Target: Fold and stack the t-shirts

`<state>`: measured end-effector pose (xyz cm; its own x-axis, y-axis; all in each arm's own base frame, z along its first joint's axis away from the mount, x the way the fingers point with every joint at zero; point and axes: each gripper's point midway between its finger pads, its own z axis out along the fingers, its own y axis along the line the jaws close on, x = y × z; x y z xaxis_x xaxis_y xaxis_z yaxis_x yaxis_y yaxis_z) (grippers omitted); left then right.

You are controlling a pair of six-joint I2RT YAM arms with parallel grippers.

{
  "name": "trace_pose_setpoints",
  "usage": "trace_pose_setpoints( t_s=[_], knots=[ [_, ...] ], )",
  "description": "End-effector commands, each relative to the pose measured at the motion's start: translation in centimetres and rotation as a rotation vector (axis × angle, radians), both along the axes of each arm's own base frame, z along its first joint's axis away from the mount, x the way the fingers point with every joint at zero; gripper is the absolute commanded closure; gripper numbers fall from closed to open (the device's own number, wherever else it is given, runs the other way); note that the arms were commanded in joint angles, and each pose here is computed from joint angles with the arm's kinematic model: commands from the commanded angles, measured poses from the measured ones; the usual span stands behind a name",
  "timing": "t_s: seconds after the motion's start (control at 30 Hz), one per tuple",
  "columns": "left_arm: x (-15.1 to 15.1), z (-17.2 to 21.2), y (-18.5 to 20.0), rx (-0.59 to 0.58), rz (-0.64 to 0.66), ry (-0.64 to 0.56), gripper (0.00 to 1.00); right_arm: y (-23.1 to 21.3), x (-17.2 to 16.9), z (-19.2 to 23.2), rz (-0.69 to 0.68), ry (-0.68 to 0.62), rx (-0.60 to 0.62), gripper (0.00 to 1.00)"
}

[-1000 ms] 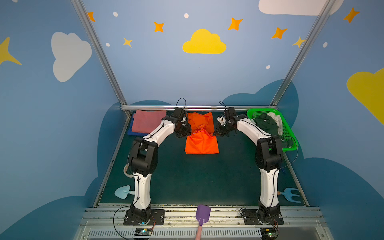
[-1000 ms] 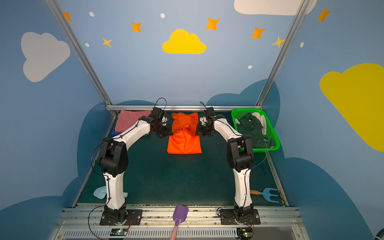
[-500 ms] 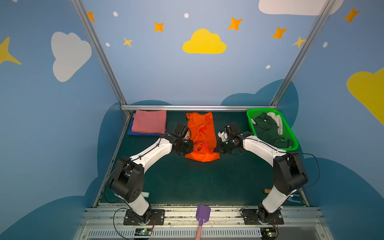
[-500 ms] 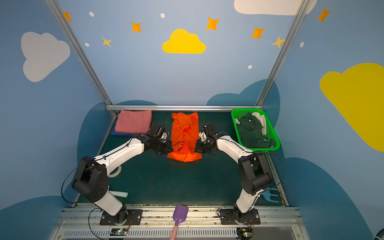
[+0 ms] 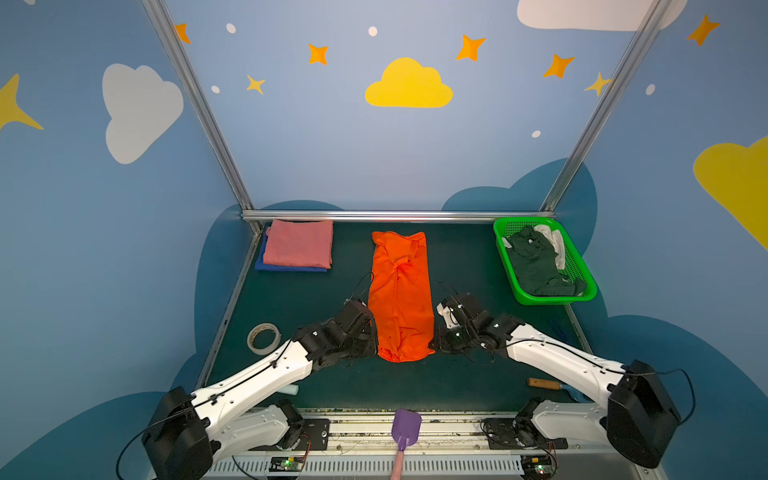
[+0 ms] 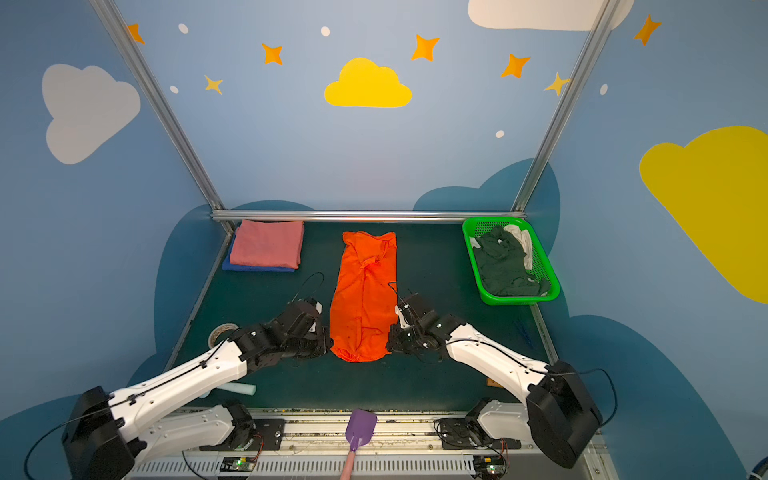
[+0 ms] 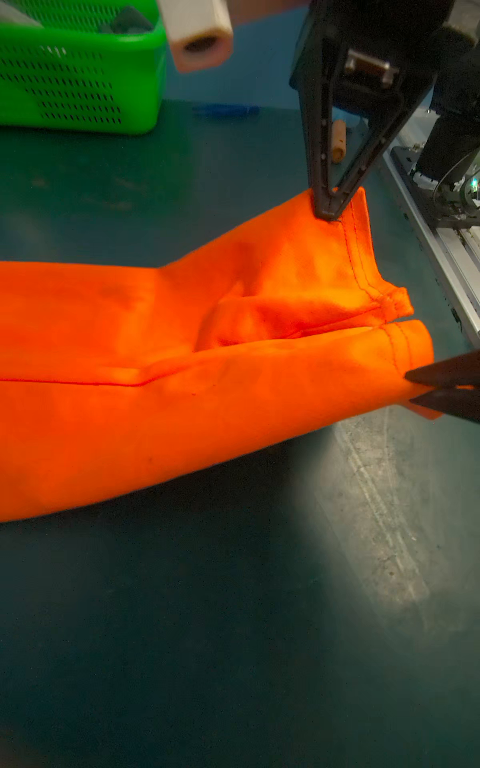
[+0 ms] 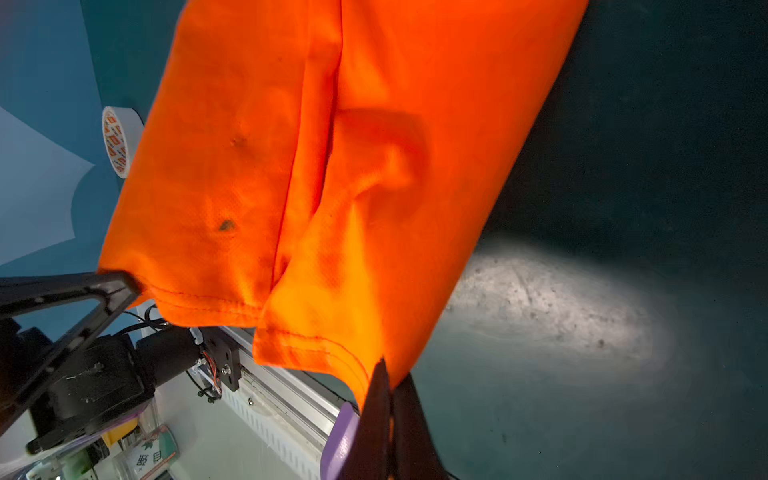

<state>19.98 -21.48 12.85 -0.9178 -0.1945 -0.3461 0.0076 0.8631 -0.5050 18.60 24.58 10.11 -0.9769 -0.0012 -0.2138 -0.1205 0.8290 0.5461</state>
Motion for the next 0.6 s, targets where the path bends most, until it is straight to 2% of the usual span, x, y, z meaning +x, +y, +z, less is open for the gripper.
trace_pose_setpoints(
  t_s=[0.0, 0.17, 0.33, 0.57],
  knots=[
    [0.7, 1.4, 0.4, -0.034, 0.076, -0.061, 0.95, -1.2, 0.1, 1.0, -0.070, -0.046, -0.014, 1.00],
    [2.0, 2.9, 0.7, -0.006, 0.094, -0.124, 0.95, -1.6, 1.5, 2.9, -0.095, -0.126, -0.022, 1.00],
    [4.6, 5.3, 1.0, 0.044, 0.119, -0.226, 0.95, -1.4, 4.2, 4.3, -0.094, -0.155, -0.042, 1.00],
    [8.5, 6.7, 1.1, 0.066, 0.112, -0.243, 0.95, -0.1, 8.6, 6.1, -0.047, -0.163, -0.007, 1.00]
  ],
)
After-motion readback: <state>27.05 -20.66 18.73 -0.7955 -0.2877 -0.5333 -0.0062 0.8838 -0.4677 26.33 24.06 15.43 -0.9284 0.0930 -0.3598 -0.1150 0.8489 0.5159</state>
